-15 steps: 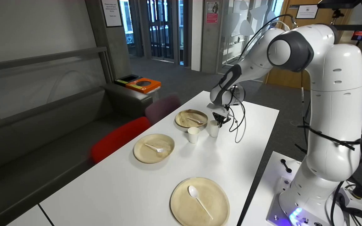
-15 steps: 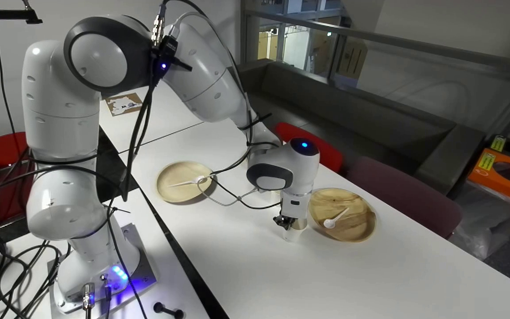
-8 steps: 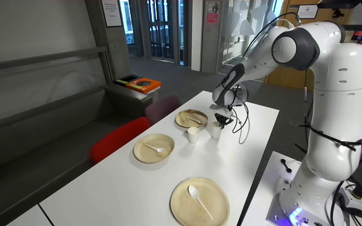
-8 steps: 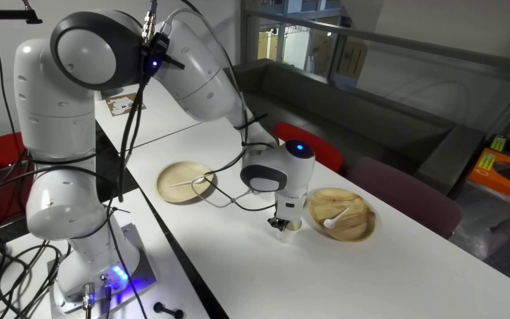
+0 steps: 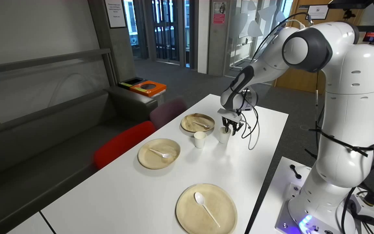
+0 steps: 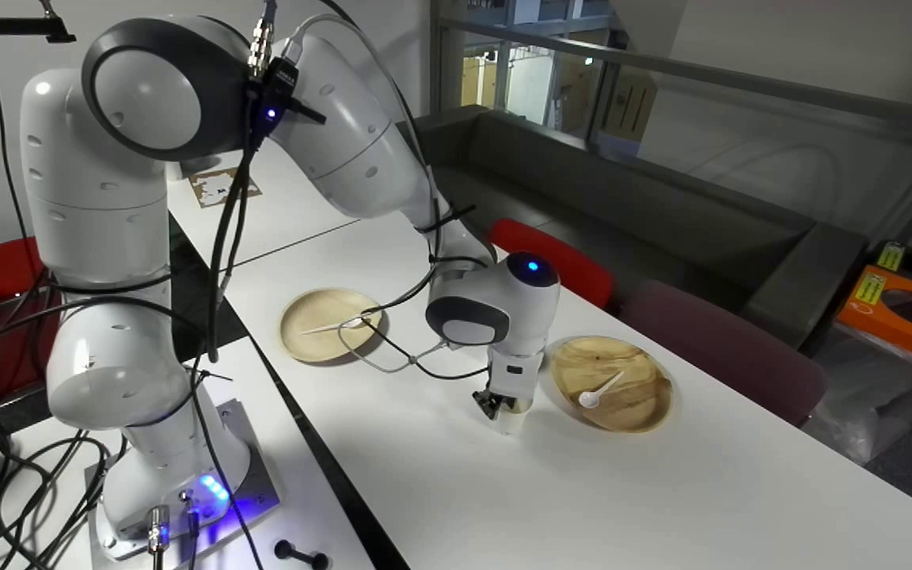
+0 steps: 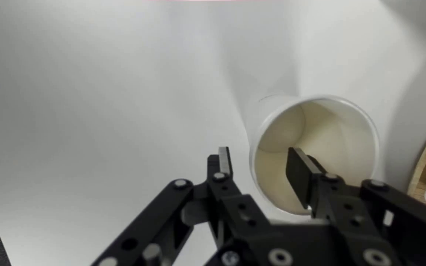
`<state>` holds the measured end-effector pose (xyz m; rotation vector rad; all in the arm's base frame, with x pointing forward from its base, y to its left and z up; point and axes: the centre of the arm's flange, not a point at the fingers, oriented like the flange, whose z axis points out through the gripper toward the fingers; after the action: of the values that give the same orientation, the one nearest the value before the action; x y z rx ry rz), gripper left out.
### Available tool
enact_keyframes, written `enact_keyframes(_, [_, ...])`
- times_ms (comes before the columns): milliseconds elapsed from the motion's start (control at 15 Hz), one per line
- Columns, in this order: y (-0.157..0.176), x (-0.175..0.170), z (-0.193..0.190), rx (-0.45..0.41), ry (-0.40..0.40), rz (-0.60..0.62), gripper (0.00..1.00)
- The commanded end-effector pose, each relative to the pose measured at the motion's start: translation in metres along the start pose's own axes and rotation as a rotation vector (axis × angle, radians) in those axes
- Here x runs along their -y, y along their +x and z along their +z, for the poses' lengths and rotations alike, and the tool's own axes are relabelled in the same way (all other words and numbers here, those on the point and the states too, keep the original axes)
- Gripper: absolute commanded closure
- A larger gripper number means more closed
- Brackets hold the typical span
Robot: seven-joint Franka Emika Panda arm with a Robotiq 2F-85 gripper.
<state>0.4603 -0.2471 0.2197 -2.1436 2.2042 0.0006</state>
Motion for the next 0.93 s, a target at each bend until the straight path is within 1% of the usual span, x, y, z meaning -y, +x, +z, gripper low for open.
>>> enact_keyframes(0, [-0.002,-0.014,-0.022,0.020,0.050,-0.015,0.22])
enact_keyframes(67, [-0.002,-0.014,-0.027,0.019,0.060,-0.019,0.14])
enact_keyframes(200, [-0.006,-0.012,-0.043,0.013,0.089,-0.037,0.01])
enact_keyframes(267, [-0.009,-0.009,-0.052,0.016,0.100,-0.054,0.00])
enact_keyframes(467, [-0.024,0.010,-0.073,0.023,0.127,-0.099,0.00])
enact_keyframes(600, [-0.038,0.022,-0.079,0.047,0.117,-0.126,0.00])
enact_keyframes(867, [-0.075,0.048,-0.070,0.100,0.061,-0.192,0.00])
